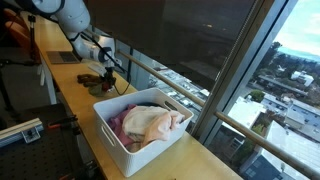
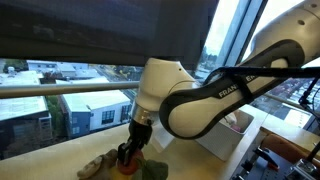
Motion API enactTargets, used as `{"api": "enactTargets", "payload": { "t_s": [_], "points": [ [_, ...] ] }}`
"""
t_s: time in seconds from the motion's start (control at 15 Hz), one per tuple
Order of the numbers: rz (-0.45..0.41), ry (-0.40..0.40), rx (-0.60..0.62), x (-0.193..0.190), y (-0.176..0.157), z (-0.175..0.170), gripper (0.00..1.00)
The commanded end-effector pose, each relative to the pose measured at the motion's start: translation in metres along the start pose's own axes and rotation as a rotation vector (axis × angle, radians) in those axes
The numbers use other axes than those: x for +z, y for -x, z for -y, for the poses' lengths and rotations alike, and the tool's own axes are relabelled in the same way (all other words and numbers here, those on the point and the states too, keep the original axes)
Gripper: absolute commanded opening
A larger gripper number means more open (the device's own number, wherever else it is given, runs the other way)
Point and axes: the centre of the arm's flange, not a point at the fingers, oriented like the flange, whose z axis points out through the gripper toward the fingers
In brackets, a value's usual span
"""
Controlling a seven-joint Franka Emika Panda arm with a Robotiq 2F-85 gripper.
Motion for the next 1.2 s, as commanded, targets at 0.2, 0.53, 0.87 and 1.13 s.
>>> {"api": "enactTargets", "payload": {
  "t_s": [0.2, 0.53, 0.87, 1.13],
  "points": [
    [-0.029, 0.075, 0.059, -0.079, 0.011, -0.050, 0.05],
    [-0.144, 0.256, 0.223, -0.152, 0.018, -0.147, 0.05],
    [-0.218, 0.410, 0.422, -0.226, 0.049, -0.269, 0.05],
    [-0.217, 0.462, 0.532, -0.270, 0.096, -0.367, 0.05]
  ]
}}
